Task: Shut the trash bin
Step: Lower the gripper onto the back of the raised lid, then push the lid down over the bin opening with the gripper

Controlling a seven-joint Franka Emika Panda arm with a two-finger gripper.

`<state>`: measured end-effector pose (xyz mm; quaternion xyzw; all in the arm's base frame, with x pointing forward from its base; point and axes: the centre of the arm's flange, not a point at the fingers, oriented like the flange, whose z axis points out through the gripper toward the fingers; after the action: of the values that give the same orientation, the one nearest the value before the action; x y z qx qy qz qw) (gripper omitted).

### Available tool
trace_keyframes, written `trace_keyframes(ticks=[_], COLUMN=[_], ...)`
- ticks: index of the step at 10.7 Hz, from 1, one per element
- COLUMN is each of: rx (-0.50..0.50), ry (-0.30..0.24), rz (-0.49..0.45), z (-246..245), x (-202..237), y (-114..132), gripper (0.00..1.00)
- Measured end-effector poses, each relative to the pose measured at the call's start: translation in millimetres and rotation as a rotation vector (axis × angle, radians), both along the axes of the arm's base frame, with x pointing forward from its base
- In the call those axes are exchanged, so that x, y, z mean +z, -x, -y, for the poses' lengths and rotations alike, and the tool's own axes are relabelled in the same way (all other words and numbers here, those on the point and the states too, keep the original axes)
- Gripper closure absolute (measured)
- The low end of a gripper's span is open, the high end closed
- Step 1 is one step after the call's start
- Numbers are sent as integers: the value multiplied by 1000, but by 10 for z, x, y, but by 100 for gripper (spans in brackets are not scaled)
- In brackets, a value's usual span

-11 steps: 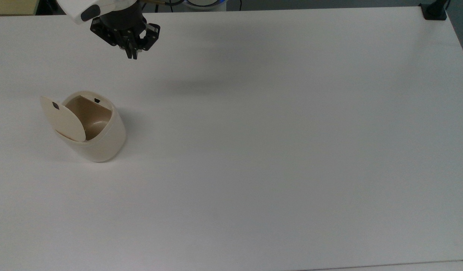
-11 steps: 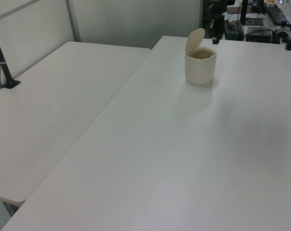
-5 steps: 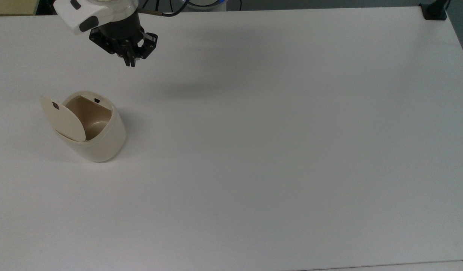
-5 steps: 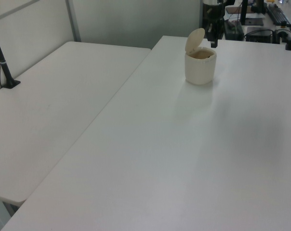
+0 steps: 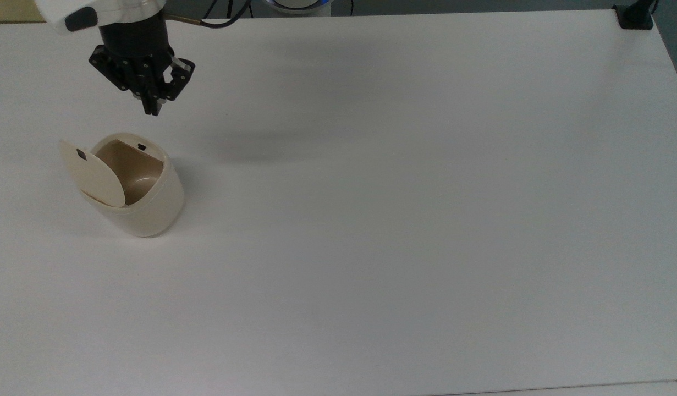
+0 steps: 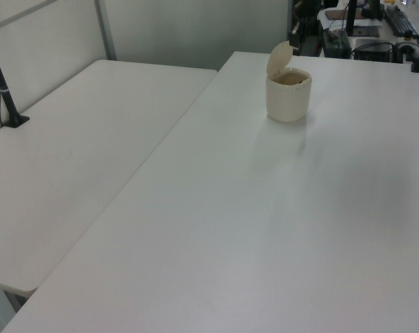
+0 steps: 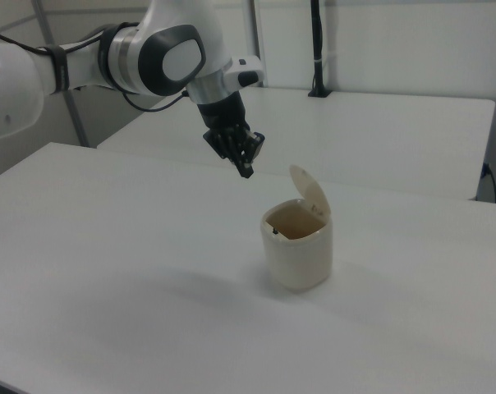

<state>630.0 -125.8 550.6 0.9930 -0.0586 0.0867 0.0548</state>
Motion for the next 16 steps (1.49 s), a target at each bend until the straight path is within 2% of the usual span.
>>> trace_keyframes(ticks=[2, 4, 6, 7, 12, 13, 16], rx=[-24, -44, -58, -65, -76, -77, -41], ry=[19, 49, 78, 87, 87, 80, 48], rz=[93, 233, 346, 372, 354, 324, 150], z=[216, 438, 620, 710, 837, 828, 766], x=[111, 244, 227, 155, -206, -269, -508], y=[-62, -160, -268, -312, -419, -406, -320], gripper=[90, 90, 89, 89, 89, 89, 89])
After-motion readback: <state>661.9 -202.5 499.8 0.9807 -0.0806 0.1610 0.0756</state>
